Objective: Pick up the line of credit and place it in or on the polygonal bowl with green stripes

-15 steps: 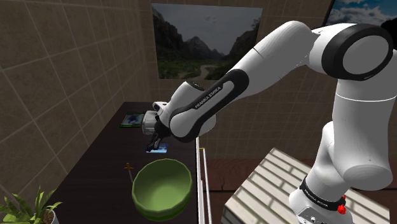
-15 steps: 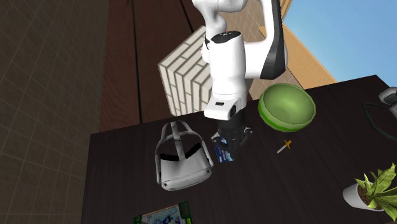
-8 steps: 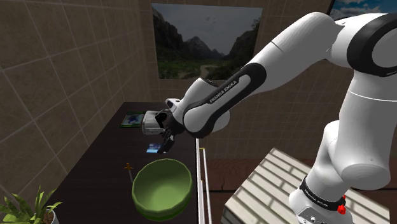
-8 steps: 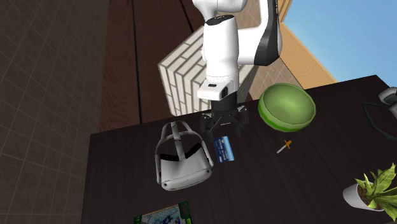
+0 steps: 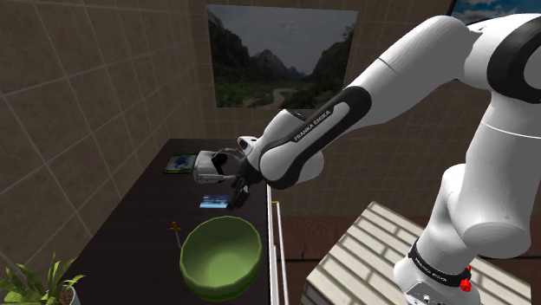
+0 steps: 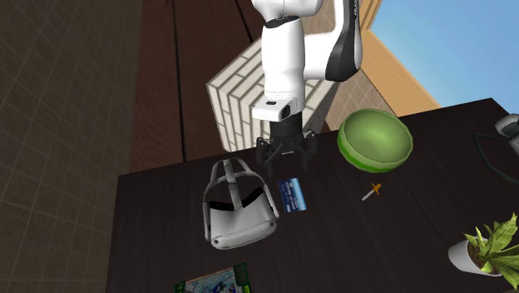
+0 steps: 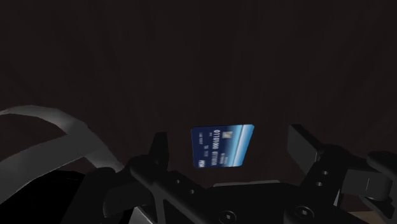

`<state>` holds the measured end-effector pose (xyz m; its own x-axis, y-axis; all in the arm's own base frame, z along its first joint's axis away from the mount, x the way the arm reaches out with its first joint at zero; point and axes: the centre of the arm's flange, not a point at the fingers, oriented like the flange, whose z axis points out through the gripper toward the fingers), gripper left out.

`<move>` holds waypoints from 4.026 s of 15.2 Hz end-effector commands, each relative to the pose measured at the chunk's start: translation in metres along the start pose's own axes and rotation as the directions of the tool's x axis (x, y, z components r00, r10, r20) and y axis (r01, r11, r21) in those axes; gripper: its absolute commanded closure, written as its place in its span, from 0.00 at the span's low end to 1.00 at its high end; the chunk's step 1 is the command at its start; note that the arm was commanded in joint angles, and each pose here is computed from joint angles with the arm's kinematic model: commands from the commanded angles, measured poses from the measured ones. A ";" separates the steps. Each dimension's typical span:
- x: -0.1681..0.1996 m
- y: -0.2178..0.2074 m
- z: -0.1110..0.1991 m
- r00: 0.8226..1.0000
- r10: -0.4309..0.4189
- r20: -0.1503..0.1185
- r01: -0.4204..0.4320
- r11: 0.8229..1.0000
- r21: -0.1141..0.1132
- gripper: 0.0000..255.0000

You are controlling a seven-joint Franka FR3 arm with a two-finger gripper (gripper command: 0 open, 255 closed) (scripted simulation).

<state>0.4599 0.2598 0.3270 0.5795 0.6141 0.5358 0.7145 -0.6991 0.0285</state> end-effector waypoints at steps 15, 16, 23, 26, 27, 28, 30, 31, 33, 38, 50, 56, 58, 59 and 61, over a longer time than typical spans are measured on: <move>0.001 0.000 0.018 1.000 0.000 0.000 0.000 1.000 0.000 1.00; 0.000 -0.001 0.019 1.000 0.000 0.000 0.000 1.000 0.000 1.00; 0.009 0.001 0.005 1.000 0.000 0.000 0.000 1.000 0.000 1.00; 0.017 0.001 -0.008 1.000 0.000 0.000 0.000 1.000 0.000 1.00; 0.020 0.001 -0.013 1.000 0.000 0.000 0.000 1.000 0.000 1.00; 0.023 0.001 -0.017 1.000 0.000 0.000 0.000 1.000 0.000 1.00; 0.028 0.002 -0.026 1.000 0.000 0.000 0.000 1.000 0.000 1.00; 0.031 0.002 -0.031 1.000 0.000 0.000 0.000 1.000 0.000 1.00; 0.037 0.002 -0.039 1.000 0.000 0.000 0.000 1.000 0.000 1.00; 0.051 0.003 -0.062 1.000 0.000 0.000 0.000 1.000 0.000 1.00; 0.085 0.005 -0.115 1.000 0.000 0.000 0.000 1.000 0.000 1.00; 0.083 -0.032 -0.135 1.000 0.000 0.000 0.000 1.000 0.000 1.00; 0.077 -0.057 -0.141 1.000 0.000 0.000 0.000 1.000 0.000 1.00; 0.074 -0.070 -0.144 1.000 0.000 0.000 0.000 1.000 0.000 1.00; 0.068 -0.095 -0.150 1.000 0.000 0.000 0.000 1.000 0.000 1.00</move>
<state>0.3837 0.3090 0.4872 0.5782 0.6153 0.5358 0.7156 -0.6979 0.0292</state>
